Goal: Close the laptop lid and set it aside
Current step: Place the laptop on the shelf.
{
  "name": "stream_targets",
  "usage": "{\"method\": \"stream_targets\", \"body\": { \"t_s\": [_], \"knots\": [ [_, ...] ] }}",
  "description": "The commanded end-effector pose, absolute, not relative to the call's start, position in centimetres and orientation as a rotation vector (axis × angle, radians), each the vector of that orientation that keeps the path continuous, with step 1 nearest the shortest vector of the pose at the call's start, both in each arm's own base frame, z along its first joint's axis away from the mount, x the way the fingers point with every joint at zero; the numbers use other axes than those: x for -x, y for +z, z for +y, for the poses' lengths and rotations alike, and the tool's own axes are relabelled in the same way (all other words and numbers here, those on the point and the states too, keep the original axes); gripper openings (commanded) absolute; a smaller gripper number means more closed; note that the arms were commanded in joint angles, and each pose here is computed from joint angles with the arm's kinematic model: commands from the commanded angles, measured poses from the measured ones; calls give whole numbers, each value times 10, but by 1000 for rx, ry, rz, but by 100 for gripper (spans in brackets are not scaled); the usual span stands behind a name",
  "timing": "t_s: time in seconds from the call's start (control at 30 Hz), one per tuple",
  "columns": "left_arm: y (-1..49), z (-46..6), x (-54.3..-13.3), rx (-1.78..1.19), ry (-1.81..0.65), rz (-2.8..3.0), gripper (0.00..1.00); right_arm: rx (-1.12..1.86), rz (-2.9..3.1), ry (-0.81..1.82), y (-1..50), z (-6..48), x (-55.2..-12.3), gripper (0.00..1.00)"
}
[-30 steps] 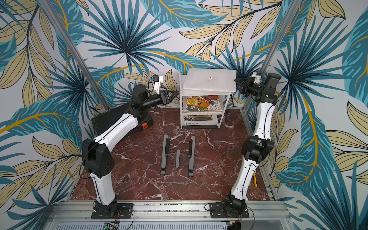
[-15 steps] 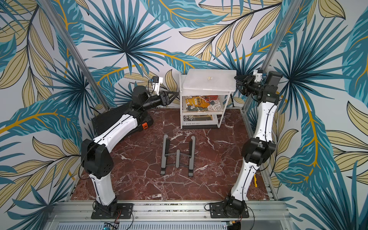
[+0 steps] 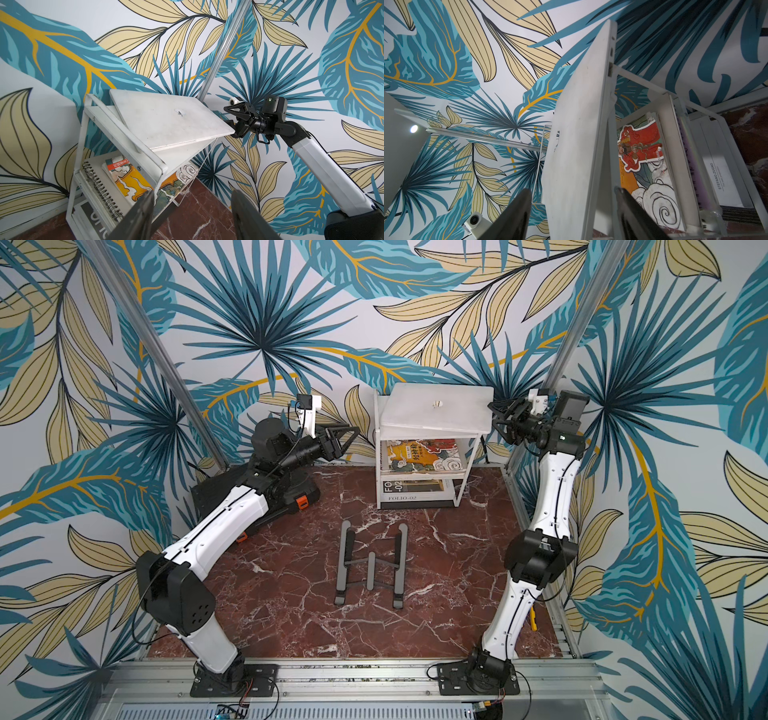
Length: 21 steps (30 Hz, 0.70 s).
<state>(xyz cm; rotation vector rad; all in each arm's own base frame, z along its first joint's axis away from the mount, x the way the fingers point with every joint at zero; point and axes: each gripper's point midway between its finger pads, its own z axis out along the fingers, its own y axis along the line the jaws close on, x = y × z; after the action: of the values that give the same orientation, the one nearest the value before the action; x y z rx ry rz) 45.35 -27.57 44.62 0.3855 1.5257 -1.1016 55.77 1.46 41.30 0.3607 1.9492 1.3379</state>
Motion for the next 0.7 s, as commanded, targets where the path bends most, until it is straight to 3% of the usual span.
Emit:
{"method": "stream_targets", "body": {
  "t_s": [0.0, 0.23, 0.57, 0.67],
  "knots": [
    [441, -264, -453, -368, -1053, 1540, 64, -338, 1962, 1292, 420, 21, -546, 64],
    [433, -265, -452, -358, -1083, 1546, 64, -302, 1967, 1292, 423, 35, -542, 55],
    [433, -266, -450, -367, -1094, 1547, 64, -321, 1946, 1278, 428, 35, -546, 14],
    [432, -266, -450, -366, -1096, 1548, 64, -328, 1934, 1287, 431, 34, -548, 11]
  ]
}}
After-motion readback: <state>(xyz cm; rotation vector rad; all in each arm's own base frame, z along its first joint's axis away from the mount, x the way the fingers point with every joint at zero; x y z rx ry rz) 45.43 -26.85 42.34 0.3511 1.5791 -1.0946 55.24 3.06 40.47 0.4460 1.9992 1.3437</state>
